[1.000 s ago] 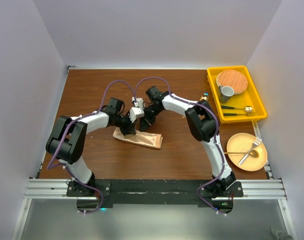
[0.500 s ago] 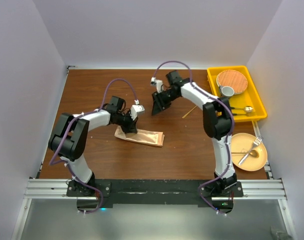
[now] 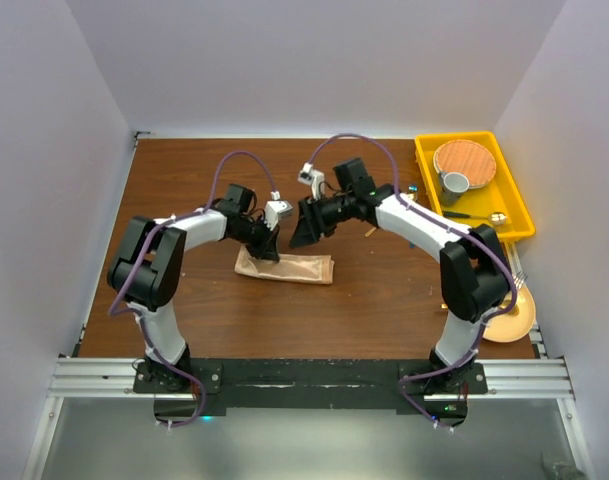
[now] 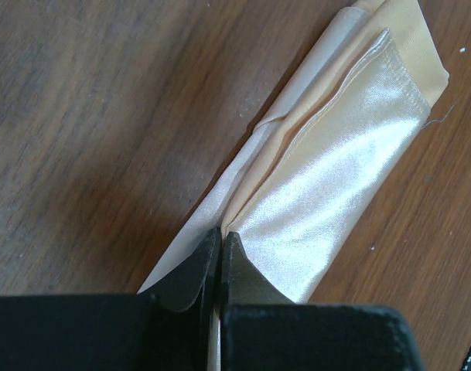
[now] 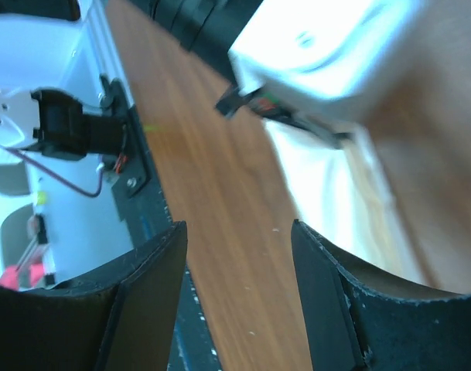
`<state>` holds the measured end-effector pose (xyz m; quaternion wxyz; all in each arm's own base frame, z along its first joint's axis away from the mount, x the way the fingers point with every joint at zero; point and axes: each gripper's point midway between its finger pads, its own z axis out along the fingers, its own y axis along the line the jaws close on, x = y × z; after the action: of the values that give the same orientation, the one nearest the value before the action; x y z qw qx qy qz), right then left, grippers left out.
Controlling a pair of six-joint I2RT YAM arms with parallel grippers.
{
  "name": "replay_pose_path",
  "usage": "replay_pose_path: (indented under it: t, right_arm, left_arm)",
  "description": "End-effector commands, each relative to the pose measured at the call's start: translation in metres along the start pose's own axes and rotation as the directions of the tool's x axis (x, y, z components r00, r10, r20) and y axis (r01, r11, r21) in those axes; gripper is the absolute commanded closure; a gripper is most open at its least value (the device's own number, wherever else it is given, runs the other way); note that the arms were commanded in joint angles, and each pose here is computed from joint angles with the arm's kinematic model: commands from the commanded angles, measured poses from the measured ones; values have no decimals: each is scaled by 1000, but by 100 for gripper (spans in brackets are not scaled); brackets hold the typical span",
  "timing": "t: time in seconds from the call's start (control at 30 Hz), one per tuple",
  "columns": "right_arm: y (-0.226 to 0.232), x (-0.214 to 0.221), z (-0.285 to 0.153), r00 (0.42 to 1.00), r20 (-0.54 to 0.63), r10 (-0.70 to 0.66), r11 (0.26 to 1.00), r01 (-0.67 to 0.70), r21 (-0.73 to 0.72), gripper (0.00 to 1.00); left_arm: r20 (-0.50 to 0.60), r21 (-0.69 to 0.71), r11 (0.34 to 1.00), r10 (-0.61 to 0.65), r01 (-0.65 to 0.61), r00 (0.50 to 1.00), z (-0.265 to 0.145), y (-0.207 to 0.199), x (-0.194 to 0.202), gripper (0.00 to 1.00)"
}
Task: Fold the napkin into a case and place the utensils inside
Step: Fold the 2/3-rectangle-folded napkin into the folded napkin, then smooth out the smaller rectangle-folded napkin at the center of the board.
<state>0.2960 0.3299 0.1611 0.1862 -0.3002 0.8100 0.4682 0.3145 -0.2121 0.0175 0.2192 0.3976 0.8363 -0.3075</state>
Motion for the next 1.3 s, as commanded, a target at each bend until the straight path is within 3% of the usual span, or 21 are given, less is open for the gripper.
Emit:
replay_pose_path:
  t: [0.0,0.23,0.7,0.73,0.77,0.87,1.0,1.07,1.2,1.23,1.27]
  right_arm:
    - [13,5,27,1000,25,16,997,-14,-75,41]
    - [-14,24,53,996,8,90,993,-89,-75,50]
    - [-90,95,64,933,-96,346,938,-341,67,62]
    - [-92,98,64,928,-100,358,933,-352,71,64]
    - [-95,102,64,923,-104,370,928,-363,79,65]
    - [-101,110,66,913,-115,391,919,-382,95,66]
    - [-106,120,70,894,-127,429,902,-418,107,67]
    - [-109,123,70,889,-127,440,897,-428,112,69]
    - [-113,126,70,885,-119,449,892,-437,116,70]
    - [-113,129,69,883,-123,454,890,-441,117,70]
    - [-113,128,69,885,-123,449,892,-436,116,70]
  left_arm:
    - [-177,-63,992,-116,107,977,13,12,54,100]
    - [-236,-46,993,-114,106,965,14,16,70,100]
    - [-224,-2,982,-186,190,957,21,21,70,100]
    - [-204,1,980,-197,201,959,18,24,66,97]
    - [-169,11,977,-207,211,964,11,23,56,84]
    - [14,124,964,-237,234,971,-20,17,14,65]
    - [170,247,958,-192,147,967,-56,-17,-33,57]
    - [174,301,936,-242,182,955,-62,-38,-36,57]
    - [81,447,855,-332,263,940,-42,-94,-22,57]
    - [51,462,823,-397,330,917,-40,-103,-24,56]
    - [99,469,838,-365,280,926,-35,-105,-32,56]
